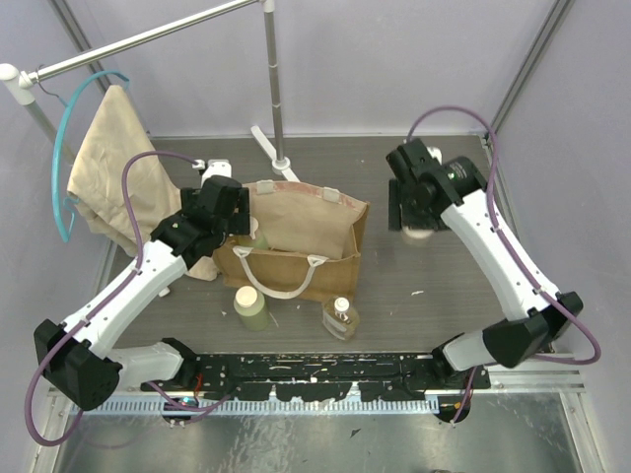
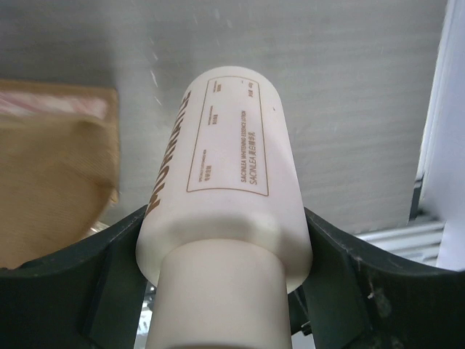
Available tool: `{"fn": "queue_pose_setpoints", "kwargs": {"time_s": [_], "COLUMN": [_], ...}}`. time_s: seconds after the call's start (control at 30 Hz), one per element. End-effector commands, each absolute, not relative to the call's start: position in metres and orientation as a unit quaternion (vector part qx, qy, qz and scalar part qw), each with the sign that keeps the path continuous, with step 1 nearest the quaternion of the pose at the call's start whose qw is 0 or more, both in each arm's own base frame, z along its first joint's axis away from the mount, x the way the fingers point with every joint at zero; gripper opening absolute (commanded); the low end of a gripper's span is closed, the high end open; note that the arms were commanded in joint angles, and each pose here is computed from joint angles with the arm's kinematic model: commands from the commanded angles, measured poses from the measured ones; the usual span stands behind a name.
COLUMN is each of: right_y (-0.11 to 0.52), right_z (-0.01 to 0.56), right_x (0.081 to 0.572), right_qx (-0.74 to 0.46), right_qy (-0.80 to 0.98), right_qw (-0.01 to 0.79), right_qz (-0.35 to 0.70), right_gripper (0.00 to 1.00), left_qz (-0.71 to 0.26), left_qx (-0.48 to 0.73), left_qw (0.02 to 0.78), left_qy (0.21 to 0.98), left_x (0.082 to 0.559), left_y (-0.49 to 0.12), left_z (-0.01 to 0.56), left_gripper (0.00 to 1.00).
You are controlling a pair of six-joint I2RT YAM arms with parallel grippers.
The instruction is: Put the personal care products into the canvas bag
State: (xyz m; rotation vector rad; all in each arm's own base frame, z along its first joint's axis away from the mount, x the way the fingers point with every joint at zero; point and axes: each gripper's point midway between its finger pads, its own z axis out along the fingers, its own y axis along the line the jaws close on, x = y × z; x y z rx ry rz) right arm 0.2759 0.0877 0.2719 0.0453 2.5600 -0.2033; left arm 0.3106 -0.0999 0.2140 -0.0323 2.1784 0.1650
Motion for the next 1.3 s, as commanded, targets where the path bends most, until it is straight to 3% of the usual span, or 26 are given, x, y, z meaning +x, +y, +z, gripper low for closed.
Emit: {"fn": "queue_pose_setpoints", "kwargs": {"time_s": [0.0, 0.3, 0.47, 0.83, 1.27], "right_y": [0.097, 0.159, 0.212, 0.309, 0.296], "right_z": [0.340, 0.438, 0.454, 0.399, 0.282], "right_x": [0.328, 0.374, 0.360, 0.304, 0.283], "right_qx": [-0.012, -0.076, -0.140, -0.242, -0.214], "right_qy": [0.914, 0.835, 0.810, 0.827, 0.905], "right_qw": [0.398, 0.540, 0.548, 0.452, 0.324], "right_qz": [-0.074, 0.067, 0.153, 0.231, 0.172], "right_gripper": [0.01, 0.01, 0.01, 0.01, 0.01], "left_qz": [0.059, 0.059, 0.060, 0.066, 0.066], "left_qx": [-0.023, -0.027, -0.029, -0.034, -0.035], "left_qw": [0.461, 0.459, 0.459, 0.460, 0.466], "left_qy": [0.885, 0.886, 0.886, 0.885, 0.882], "left_x": [0.316, 0.315, 0.315, 0.316, 0.317], "left_y": [-0.102, -0.099, -0.098, -0.094, -0.093], "left_z": [0.208, 0.207, 0.207, 0.209, 0.214], "left_gripper": [0.98, 0.98, 0.98, 0.98, 0.98]}}
